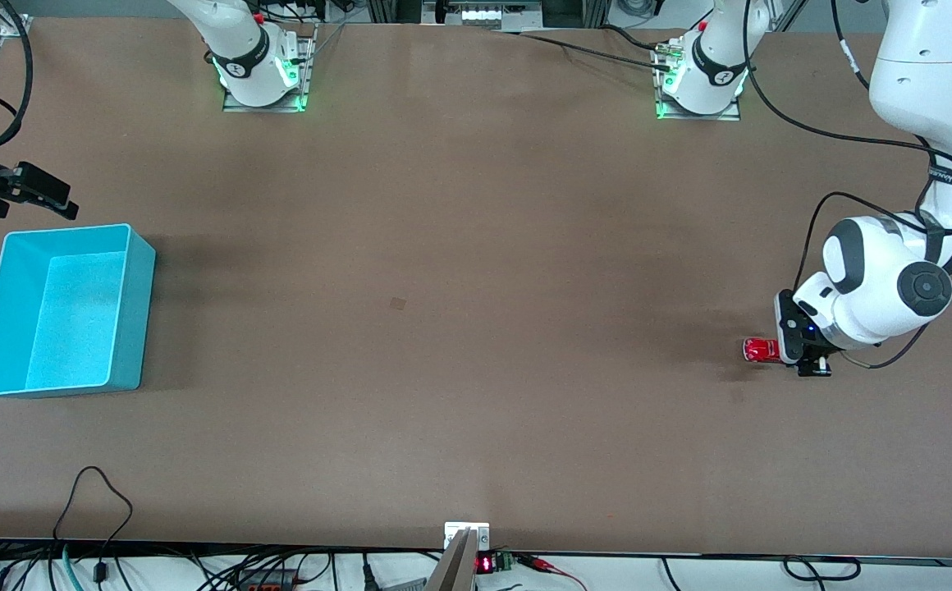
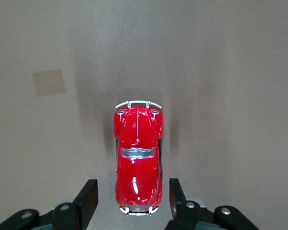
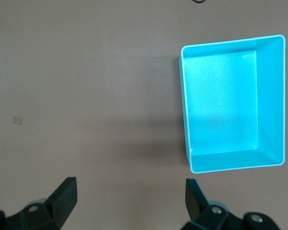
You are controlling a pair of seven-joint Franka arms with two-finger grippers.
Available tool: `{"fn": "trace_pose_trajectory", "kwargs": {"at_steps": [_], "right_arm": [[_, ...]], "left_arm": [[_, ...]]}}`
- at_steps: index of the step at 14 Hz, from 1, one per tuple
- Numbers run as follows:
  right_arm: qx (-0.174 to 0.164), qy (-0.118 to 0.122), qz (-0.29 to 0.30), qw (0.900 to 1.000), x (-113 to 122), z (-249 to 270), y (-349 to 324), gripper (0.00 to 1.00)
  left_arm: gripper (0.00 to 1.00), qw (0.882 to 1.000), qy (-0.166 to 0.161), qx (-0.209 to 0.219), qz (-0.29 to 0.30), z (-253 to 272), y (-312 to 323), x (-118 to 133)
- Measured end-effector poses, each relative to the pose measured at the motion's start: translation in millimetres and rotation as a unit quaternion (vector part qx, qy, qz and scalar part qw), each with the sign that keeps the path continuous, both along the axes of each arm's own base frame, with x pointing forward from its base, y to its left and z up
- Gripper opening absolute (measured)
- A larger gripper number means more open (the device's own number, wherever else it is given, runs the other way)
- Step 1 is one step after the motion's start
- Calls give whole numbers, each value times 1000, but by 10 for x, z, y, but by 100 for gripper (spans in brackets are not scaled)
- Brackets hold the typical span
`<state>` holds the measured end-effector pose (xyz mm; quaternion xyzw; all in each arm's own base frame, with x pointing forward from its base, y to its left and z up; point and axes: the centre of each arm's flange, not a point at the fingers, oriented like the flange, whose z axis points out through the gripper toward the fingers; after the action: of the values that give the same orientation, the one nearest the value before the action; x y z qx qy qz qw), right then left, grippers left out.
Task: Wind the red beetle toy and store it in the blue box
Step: 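Lower the left gripper over the red car and close on it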
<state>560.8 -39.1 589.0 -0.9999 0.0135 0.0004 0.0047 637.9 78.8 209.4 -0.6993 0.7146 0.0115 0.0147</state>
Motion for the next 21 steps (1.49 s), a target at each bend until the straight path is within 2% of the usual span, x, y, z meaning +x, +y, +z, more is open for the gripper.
{"fn": "trace_pose_trajectory", "kwargs": {"at_steps": [4,6,7,16,21], "right_arm": [[0,0,0,1000,0,0,-2,100],[0,0,-1,1000,1,-2,-4,100],[0,1,-1,1000,3,-6,-4,100],[0,2,-3,1000,10,-27,-29,100],[0,5,-4,1000,20,-51,-34,100]], "left_arm": [[64,1000,8,-2,-3,-155,-20,-23],[46,1000,7,-2,-4,-175,-38,-22],[44,1000,7,-2,-5,-172,-41,-21],[44,1000,7,-2,-2,-172,-3,-25],[44,1000,5,-2,26,-172,355,-75]]}}
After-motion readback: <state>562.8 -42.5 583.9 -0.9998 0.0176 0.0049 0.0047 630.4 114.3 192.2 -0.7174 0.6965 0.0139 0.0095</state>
